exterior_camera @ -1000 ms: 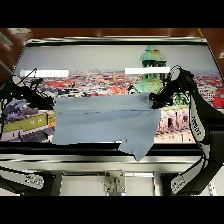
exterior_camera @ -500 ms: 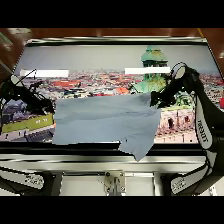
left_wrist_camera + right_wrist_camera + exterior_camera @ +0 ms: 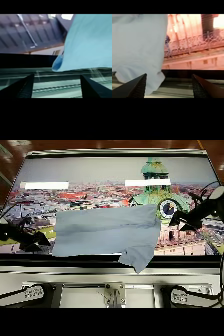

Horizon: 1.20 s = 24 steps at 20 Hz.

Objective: Fold the shirts.

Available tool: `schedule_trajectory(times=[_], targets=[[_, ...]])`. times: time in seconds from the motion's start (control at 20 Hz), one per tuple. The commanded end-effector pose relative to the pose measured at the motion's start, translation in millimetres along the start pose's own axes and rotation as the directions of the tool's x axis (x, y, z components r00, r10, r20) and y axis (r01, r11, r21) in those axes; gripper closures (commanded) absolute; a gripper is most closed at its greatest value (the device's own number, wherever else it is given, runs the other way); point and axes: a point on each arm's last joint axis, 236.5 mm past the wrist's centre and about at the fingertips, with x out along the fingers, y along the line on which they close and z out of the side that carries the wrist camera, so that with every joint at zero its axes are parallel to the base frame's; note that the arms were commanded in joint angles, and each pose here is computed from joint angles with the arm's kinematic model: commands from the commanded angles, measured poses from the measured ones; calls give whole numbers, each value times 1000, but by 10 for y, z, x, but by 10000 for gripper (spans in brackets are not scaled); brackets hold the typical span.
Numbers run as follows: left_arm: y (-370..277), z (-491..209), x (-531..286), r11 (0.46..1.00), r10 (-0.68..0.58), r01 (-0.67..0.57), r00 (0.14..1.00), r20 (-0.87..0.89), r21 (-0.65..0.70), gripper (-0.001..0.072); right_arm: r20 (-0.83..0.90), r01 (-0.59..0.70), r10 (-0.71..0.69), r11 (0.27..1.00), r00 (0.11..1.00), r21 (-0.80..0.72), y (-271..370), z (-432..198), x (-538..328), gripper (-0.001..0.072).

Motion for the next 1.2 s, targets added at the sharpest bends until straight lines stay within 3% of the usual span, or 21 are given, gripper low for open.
schedule_trajectory(times=[0.0, 0.35, 0.4, 0.5, 0.55, 0.65, 0.75, 0.85, 0.95, 1.15], targets=[[-48, -155, 323, 992, -109, 112, 992, 65, -51, -10, 27, -159, 158, 987, 987, 28, 169, -111, 176, 34], [21, -96, 554, 988, -95, 111, 986, 137, -108, -6, 54, -157, 155, 987, 986, 36, 194, -51, 254, 34], [5, -50, 545, 986, -102, 121, 982, 157, -114, 27, 54, -158, 155, 987, 986, 43, 194, -52, 254, 34], [-34, -10, 534, 982, -119, 141, 978, 174, -123, 389, 54, -158, 155, 986, 987, 61, 192, -53, 254, 34], [-46, -5, 532, 981, -124, 147, 977, 176, -125, 532, 50, -154, 151, 986, 987, 68, 183, -62, 256, 34], [-53, -4, 530, 981, -127, 150, 976, 176, -126, 671, 9, -115, 114, 990, 993, 79, 94, -160, 281, 34], [-69, -29, 529, 980, -133, 154, 977, 165, -122, 672, -82, -99, 109, 988, 991, 118, 50, -411, 390, 34], [-89, -55, 525, 982, -140, 157, 978, 154, -102, 672, -148, -114, 123, 991, 981, 65, 172, -706, 582, 34], [-98, -65, 523, 982, -143, 159, 978, 150, -98, 672, -152, -34, 42, 998, 987, 56, 98, -909, 853, 34], [-125, -102, 524, 983, -155, 167, 979, 134, -77, 671, -152, -26, 35, 998, 988, 57, 203, -1114, 1290, 34]])
